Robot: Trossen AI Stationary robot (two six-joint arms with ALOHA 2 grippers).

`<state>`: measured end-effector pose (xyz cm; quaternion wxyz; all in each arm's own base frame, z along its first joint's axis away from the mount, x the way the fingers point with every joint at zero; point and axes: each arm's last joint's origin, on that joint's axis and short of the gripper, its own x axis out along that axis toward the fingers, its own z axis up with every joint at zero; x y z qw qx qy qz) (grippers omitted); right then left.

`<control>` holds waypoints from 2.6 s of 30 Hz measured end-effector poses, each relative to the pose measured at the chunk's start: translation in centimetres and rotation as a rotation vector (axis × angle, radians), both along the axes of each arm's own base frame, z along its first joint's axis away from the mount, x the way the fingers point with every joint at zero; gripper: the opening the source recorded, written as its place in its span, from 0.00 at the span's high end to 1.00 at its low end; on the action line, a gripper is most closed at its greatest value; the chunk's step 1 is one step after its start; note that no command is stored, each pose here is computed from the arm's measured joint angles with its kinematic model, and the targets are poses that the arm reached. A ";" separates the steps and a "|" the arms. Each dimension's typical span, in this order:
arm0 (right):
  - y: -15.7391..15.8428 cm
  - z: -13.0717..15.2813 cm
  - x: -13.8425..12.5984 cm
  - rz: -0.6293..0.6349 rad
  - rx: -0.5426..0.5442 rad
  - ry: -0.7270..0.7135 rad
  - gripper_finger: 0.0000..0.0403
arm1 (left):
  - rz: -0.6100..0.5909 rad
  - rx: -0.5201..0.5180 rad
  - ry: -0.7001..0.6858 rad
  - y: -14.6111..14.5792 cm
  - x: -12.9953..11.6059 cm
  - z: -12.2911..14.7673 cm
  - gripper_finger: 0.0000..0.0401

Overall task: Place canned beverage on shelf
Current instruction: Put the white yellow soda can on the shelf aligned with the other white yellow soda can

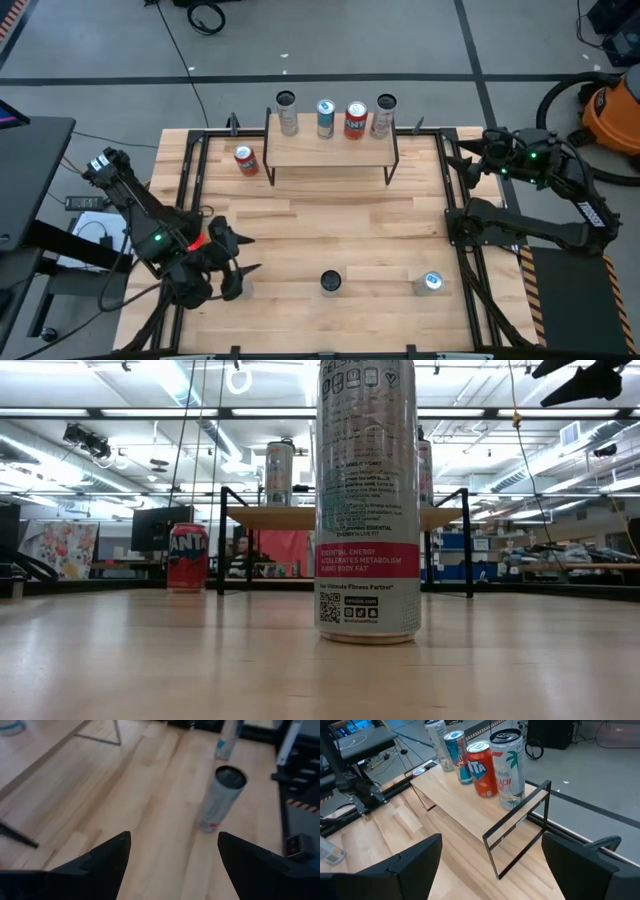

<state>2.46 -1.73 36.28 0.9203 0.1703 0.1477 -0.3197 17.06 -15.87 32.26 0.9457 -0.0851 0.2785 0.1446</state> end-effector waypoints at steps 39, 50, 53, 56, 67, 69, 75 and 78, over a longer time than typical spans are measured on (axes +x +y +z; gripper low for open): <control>0.0 0.1 0.0 0.004 -0.032 0.008 0.13 | -0.228 -0.063 0.027 -0.6 2.1 0.5 0.22; 0.0 0.1 0.0 -0.003 -0.016 -0.003 0.13 | -0.226 -0.111 -0.028 -0.9 2.4 1.0 0.22; 0.0 0.1 0.0 -0.004 -0.016 -0.004 0.13 | -0.209 -0.138 -0.032 -1.0 2.4 1.0 0.22; 0.0 0.1 0.0 -0.004 -0.016 -0.004 0.13 | -0.191 -0.173 -0.045 -1.0 2.5 1.1 0.22; -0.1 0.1 0.0 -0.004 -0.016 -0.004 0.13 | -0.182 -0.199 -0.081 -1.2 2.8 1.3 0.22; -0.1 0.1 0.0 -0.004 -0.015 -0.004 0.13 | -0.183 -0.185 -0.072 -1.0 3.0 1.2 0.22; 0.0 0.1 0.1 0.002 -0.012 -0.005 0.13 | -0.139 -0.191 -0.067 0.0 3.7 1.1 0.22; 0.0 0.1 0.1 0.003 -0.012 -0.005 0.13 | -0.131 -0.197 -0.052 0.1 3.6 1.0 0.22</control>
